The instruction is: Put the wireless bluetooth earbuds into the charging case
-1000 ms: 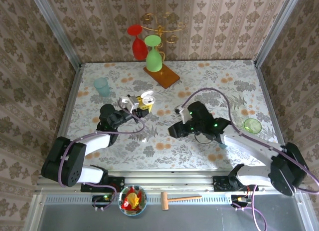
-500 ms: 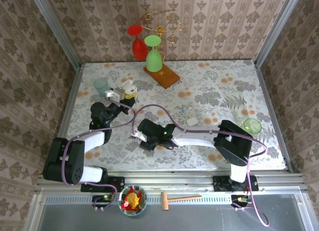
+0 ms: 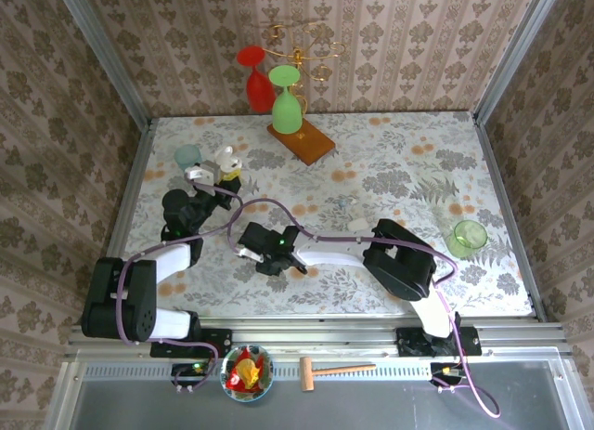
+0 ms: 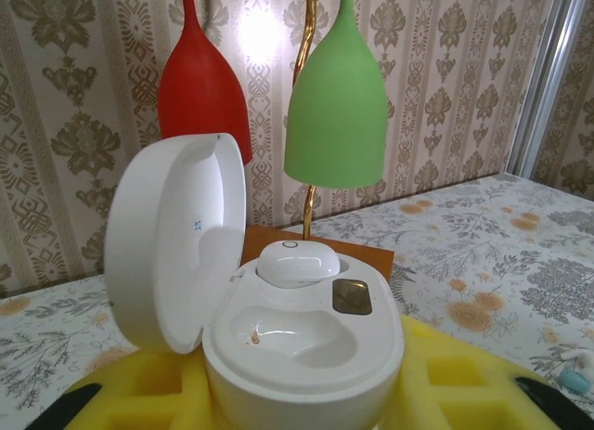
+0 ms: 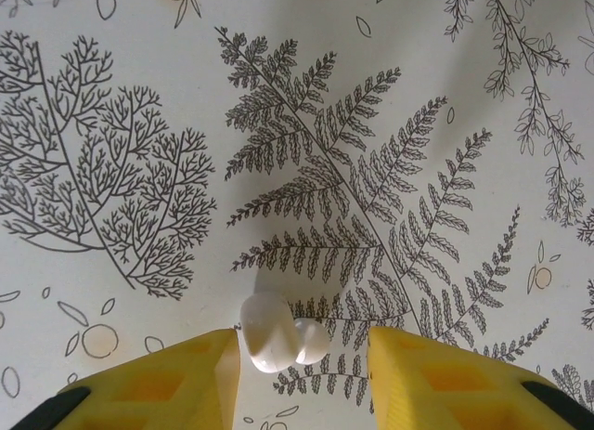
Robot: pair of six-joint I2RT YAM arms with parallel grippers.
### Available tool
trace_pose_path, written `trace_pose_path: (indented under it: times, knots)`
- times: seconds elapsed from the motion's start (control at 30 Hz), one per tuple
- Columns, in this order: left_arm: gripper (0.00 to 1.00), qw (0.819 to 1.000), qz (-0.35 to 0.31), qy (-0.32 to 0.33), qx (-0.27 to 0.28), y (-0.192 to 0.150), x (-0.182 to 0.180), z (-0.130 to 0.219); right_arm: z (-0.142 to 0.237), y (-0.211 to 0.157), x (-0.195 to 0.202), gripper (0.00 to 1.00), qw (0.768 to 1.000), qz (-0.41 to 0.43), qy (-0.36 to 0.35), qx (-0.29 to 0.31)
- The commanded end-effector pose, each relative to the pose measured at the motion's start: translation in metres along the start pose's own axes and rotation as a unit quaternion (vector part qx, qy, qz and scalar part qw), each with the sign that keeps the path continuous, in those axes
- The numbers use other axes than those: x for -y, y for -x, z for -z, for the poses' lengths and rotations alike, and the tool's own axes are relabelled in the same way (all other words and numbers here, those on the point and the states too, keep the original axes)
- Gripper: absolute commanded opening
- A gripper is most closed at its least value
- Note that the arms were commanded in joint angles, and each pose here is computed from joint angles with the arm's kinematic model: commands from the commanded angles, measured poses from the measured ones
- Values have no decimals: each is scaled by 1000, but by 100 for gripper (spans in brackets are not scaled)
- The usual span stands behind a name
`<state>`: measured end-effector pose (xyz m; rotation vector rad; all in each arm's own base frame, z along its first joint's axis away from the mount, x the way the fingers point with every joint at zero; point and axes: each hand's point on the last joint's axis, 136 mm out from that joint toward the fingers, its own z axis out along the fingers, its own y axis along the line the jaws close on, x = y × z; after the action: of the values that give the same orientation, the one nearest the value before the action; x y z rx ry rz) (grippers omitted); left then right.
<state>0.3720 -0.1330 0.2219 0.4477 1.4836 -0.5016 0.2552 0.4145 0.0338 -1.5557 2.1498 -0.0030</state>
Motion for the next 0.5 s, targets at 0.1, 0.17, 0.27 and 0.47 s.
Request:
trace_pose_path:
  times: [0.1,0.17,0.27,0.47]
  knots:
    - [2,1000,-6,-1,16,14,-2,-2,-9,1,1,41,1000,14,-12,-22]
    - [2,1000,-7,-2,15,14,-1,-2,-7,4,2,41,1000,14,-14,-19]
    - [2,1000,-6,-2,13,12,-2,-3,-7,10,5,42,1000,14,-21,-16]
    - [2,1000,-4,-4,15,12,-2,-3,-17,12,3,42,999,22,-16,-28]
